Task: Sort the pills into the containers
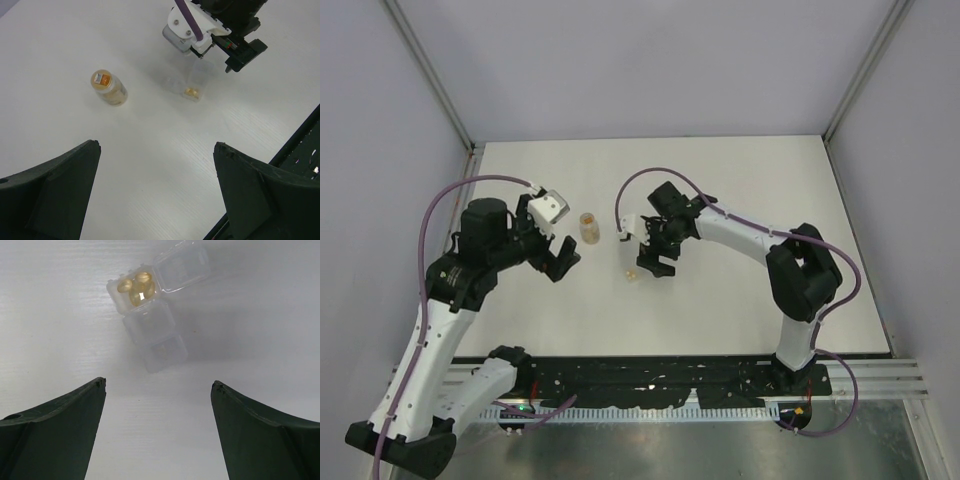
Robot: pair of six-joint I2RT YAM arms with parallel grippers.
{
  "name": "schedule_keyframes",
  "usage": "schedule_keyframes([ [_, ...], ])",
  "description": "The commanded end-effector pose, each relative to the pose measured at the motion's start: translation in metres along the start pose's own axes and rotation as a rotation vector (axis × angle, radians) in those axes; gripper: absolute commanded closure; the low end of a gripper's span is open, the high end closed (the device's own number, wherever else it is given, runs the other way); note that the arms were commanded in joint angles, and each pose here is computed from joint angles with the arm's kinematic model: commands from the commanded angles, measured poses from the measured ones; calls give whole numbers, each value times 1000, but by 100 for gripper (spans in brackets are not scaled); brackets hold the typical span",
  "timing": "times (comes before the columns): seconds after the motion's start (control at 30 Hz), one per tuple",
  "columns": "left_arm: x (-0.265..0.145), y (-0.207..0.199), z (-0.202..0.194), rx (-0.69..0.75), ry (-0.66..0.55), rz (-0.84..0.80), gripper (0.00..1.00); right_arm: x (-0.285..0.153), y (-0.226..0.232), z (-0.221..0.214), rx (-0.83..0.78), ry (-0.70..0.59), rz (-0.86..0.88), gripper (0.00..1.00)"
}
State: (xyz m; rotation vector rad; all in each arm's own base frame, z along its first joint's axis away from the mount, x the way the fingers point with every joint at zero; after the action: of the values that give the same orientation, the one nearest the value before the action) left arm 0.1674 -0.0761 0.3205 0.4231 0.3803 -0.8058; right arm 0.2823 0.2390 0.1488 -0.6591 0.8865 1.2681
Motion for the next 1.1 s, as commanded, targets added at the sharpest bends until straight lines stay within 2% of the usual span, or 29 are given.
schedule_keyframes([
  [0.0,-7,1,4,34,-30,23,0,3,-11,19,-103,-11,-30,10],
  [0.33,-9,0,3,36,-20,29,0,24,-9,20,-158,34,2,10],
  [1.07,-10,0,3,36,-19,22,0,45,-13,8,-152,76,-18,13],
])
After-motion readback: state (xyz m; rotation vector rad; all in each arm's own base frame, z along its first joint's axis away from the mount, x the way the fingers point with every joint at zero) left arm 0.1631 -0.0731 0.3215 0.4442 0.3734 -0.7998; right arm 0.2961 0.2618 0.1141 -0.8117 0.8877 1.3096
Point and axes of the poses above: each gripper's point midway between its finger pads, its own x axis out along the fingers, its own y axis along the line the jaws close on, z = x × y, the point moved 9 cm from there along -x, back along the fingers, and after that the axes turned 9 degrees about x, right-handed, at the moved point
